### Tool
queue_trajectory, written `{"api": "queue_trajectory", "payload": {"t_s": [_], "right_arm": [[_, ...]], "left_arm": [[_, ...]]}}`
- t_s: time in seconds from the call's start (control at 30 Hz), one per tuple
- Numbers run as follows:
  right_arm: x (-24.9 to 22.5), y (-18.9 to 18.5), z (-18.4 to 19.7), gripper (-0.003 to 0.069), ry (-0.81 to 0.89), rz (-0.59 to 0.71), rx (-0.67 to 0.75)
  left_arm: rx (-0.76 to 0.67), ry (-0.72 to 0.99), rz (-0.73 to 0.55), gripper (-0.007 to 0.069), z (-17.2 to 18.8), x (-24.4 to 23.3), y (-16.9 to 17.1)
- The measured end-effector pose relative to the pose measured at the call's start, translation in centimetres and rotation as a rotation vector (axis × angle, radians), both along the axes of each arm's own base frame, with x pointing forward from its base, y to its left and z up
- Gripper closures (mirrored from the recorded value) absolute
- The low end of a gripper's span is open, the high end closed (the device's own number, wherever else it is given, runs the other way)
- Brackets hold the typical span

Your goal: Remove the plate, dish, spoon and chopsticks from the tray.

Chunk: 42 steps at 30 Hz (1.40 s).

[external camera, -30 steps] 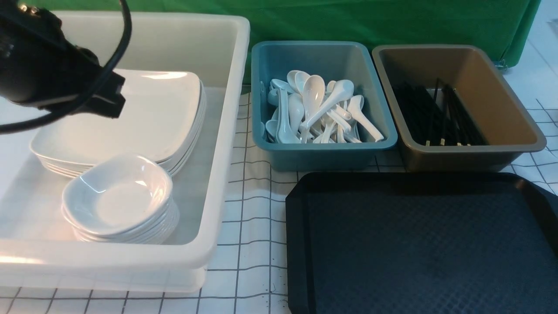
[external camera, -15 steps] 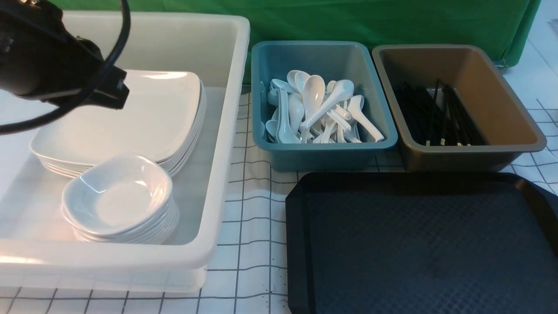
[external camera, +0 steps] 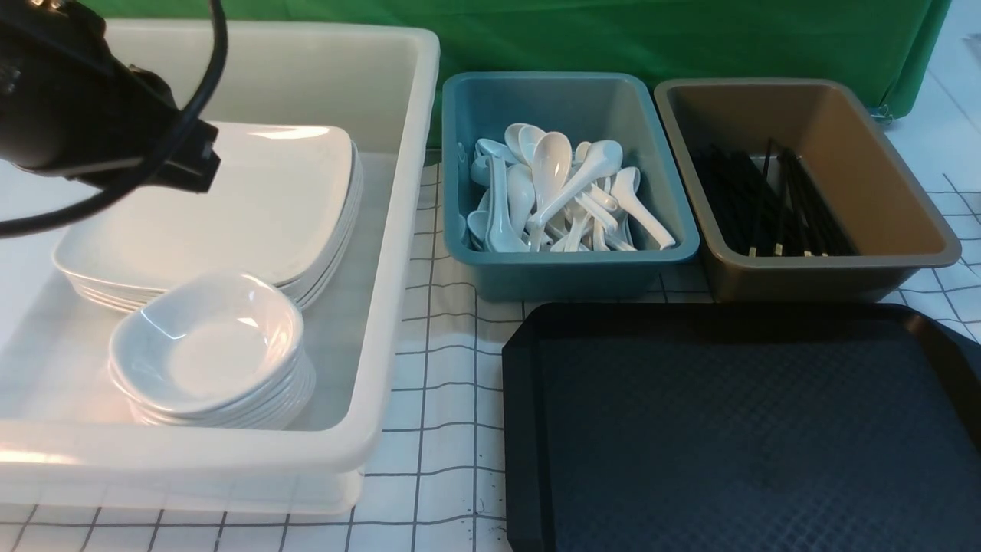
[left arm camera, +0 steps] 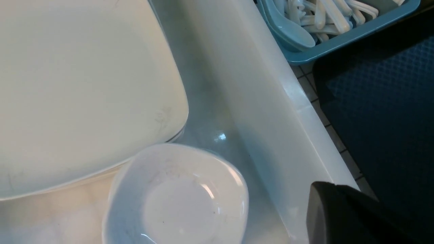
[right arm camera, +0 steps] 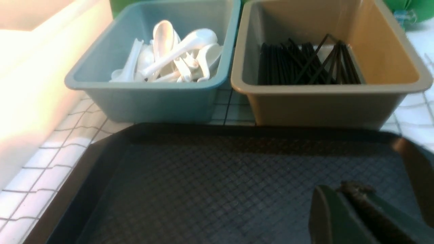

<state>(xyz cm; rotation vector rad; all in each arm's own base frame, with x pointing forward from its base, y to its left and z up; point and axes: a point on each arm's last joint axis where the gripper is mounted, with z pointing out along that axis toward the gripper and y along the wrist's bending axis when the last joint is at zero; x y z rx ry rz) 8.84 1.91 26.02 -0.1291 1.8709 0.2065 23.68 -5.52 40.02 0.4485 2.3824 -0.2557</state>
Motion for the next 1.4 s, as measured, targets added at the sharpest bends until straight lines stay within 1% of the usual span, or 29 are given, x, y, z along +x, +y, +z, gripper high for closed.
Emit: {"api": "queue_trajectory", "payload": {"t_s": [0.07,0.1,0.13,0.17,0.2,0.23,0.3,0.47,0.57,0.83,1.17,1.3,1.4], "right_arm": [[-0.3,-0.3,-0.3,0.0557,-0.039,-0.011,-0.068],[-0.3,-0.3,-0.2,0.0557,-0.047,-0.013,-0.078],[-0.6,-0.7,-1.0,0.0551,-0.089,-0.028,-0.166],[-0.8,-0.9,-1.3,0.0548,-0.118,-0.036,-0.203],[-0.8,-0.9,-1.5,0.0547,-0.112,-0.035,-0.204],[-1.1,-1.0,-2.3,0.0542,-0.146,-0.045,-0.236],[-1.5,-1.1,-3.7,0.0535,-0.161,-0.050,-0.254],[-2.5,-1.2,-6.7,0.0522,-0.164,-0.049,-0.267],[-2.9,-1.2,-6.5,0.0516,-0.205,-0.051,-0.264],[-3.3,-1.2,-7.0,0.0494,-0.159,-0.041,-0.269],[-3.3,-1.2,-7.1,0.0477,-0.156,-0.040,-0.268],[-3.3,-1.2,-7.1,0.0466,-0.154,-0.040,-0.268],[-3.4,-1.1,-7.4,0.0462,-0.117,-0.041,-0.231]], "left_arm": [[0.000,0.000,0.000,0.0625,0.0,0.0,0.0],[-0.001,0.000,0.000,0.0625,0.0,0.0,0.0],[-0.005,0.001,0.000,0.0625,0.0,0.0,0.0],[-0.007,0.002,-0.001,0.0625,0.0,0.0,-0.1],[-0.008,0.004,-0.002,0.0625,0.0,0.0,-0.1],[-0.010,0.010,-0.004,0.0625,0.0,-0.1,-0.1],[-0.011,0.017,-0.006,0.0625,-0.1,-0.1,-0.1],[-0.009,0.033,-0.009,0.0625,-0.2,-0.3,-0.1],[-0.014,0.036,-0.011,0.0625,-0.2,-0.3,-0.2],[-0.070,0.073,-0.024,0.0625,-0.2,-0.6,-0.6],[-0.072,0.137,-0.043,0.0625,-0.5,-1.1,-0.7],[-0.094,0.164,-0.057,0.0625,-0.5,-1.4,-0.9],[-0.101,0.170,-0.066,0.0625,-0.4,-1.6,-1.0]]}}
